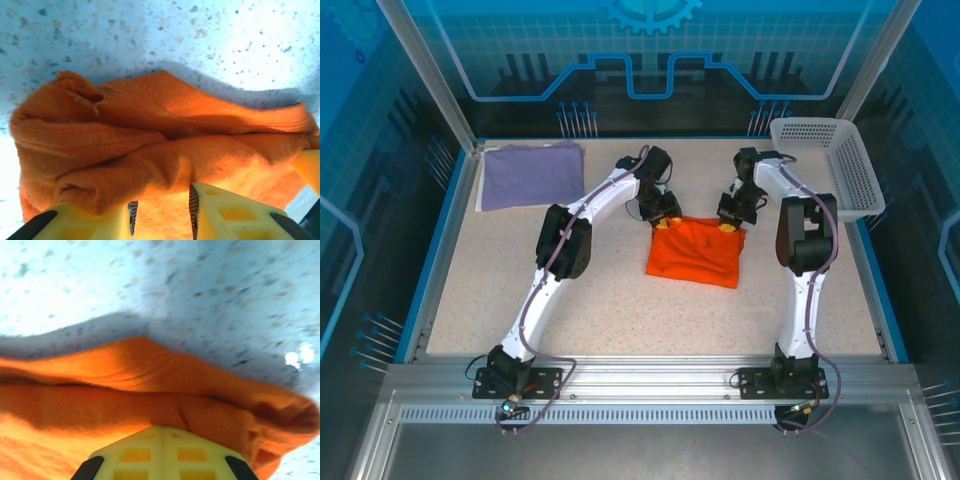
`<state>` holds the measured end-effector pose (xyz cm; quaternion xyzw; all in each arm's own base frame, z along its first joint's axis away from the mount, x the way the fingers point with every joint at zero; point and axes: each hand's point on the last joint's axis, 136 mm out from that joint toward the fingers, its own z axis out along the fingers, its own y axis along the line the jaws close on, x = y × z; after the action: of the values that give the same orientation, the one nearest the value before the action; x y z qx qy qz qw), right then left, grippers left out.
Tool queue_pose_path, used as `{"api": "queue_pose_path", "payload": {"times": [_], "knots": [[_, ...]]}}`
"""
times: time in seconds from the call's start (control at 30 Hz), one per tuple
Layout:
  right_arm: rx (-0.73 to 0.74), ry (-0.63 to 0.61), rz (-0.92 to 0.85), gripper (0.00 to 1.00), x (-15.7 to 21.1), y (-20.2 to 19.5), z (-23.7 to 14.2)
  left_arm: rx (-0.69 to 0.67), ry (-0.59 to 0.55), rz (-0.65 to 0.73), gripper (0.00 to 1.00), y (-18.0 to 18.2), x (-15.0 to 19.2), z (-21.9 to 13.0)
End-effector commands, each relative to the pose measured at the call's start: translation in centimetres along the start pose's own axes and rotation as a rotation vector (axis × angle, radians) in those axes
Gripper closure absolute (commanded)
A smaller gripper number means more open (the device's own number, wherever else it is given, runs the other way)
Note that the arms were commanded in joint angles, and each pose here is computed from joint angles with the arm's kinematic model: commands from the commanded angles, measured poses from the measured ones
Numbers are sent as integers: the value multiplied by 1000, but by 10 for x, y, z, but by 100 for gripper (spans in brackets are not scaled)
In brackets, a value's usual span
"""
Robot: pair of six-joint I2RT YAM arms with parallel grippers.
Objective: Fold and stack the t-shirts
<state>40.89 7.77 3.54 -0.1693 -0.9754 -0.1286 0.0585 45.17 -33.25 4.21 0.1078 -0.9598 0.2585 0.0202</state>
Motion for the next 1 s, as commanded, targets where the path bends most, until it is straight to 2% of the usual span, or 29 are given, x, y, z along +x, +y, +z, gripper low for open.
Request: {"api": "queue_pose_path", "payload": {"times": [0.0, 0.2, 0.33, 0.4, 0.57, 0.67, 0.83, 0.9, 0.97], "knots": [[43, 18, 49, 100, -2, -26, 7, -74, 31, -56, 66, 27, 1, 12], [57, 31, 49, 100, -1, -39, 13, -127, 41, -78, 66, 46, 1, 16], [20, 25, 24, 100, -1, -29, 8, -90, 7, -13, 66, 26, -2, -2], [-17, 3, -14, 100, -1, -16, -8, -60, -29, 49, 62, 9, -3, -21], [-124, -28, -112, 100, 18, 23, -57, -30, -129, 209, 42, -14, -6, -72], [-161, -54, -143, 93, 37, 33, -81, -52, -148, 295, 34, -13, -8, -83], [-191, -68, -168, 84, 76, 30, -108, -127, -127, 365, 29, 7, -14, -65], [-184, -81, -177, 77, 94, 23, -118, -160, -126, 387, 29, 15, -19, -58], [-185, -89, -182, 67, 113, 15, -126, -184, -131, 400, 28, 20, -24, -52]]}}
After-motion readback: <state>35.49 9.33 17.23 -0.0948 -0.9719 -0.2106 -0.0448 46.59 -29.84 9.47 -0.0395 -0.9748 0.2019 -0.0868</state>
